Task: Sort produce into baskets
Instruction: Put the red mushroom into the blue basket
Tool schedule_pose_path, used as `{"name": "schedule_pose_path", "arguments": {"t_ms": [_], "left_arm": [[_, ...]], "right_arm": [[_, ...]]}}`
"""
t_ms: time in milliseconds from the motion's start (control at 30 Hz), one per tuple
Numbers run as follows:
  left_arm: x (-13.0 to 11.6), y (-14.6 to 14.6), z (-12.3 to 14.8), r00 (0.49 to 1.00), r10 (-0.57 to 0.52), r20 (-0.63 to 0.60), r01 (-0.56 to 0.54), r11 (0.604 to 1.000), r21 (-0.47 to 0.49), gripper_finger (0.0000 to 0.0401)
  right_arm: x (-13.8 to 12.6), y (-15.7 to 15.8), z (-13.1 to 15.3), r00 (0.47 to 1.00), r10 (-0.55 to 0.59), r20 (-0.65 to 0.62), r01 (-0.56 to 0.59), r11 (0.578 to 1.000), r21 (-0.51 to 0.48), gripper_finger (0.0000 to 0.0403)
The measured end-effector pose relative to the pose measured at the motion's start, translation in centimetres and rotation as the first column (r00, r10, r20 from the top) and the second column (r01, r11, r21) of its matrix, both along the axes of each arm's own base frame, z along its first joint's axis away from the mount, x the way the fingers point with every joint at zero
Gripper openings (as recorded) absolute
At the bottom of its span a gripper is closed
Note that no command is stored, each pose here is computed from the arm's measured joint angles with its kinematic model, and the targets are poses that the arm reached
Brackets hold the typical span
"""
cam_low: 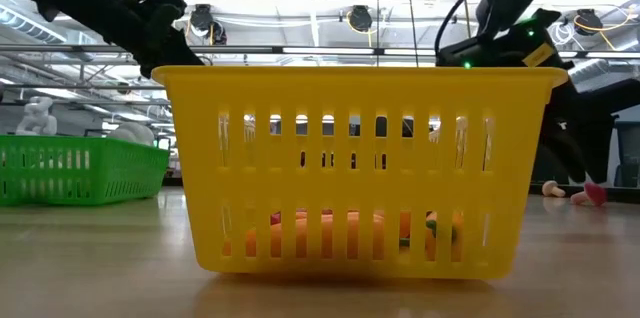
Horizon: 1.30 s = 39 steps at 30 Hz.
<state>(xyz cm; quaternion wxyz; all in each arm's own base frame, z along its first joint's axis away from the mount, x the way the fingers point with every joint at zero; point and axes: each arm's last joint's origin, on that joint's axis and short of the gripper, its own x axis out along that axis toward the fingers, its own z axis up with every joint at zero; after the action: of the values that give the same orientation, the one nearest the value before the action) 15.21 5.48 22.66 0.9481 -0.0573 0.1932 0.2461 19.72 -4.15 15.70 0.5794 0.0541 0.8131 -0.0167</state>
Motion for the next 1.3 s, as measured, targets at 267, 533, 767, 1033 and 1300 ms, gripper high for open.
{"name": "schedule_pose_path", "arguments": {"t_ms": [267, 533, 767, 1033, 1300], "left_arm": [[0.0, 0.0, 0.0, 1.0, -0.013, 0.0, 0.013, 1.0, -0.006, 0.0125], [-0.1, -0.1, -0.3, 0.999, -0.014, -0.029, 0.013, 1.0, -0.015, 0.0125], [-0.1, -0.1, -0.2, 1.0, -0.009, -0.02, 0.009, 1.0, -0.01, 0.0125], [-0.1, -0.1, -0.2, 1.0, -0.007, -0.021, 0.007, 1.0, -0.011, 0.0125], [-0.1, 0.0, -0.2, 1.0, -0.003, -0.018, 0.003, 1.0, -0.016, 0.0125]], "right_arm": [[0.4, -0.1, -1.9, 0.995, 0.001, -0.096, 0.001, 1.0, 0.021, 0.0141], [0.7, -0.4, -3.8, 0.973, 0.012, -0.23, -0.02, 0.999, -0.033, 0.0121], [1.8, -0.6, -3.2, 0.985, 0.008, -0.172, -0.015, 0.999, -0.04, 0.0021], [3.1, -0.9, -1.3, 0.986, -0.011, -0.165, 0.003, 0.999, -0.052, 0.0001], [5.2, -1.7, 0.8, 0.978, -0.197, -0.07, 0.182, 0.966, -0.185, 0.0003]]}}
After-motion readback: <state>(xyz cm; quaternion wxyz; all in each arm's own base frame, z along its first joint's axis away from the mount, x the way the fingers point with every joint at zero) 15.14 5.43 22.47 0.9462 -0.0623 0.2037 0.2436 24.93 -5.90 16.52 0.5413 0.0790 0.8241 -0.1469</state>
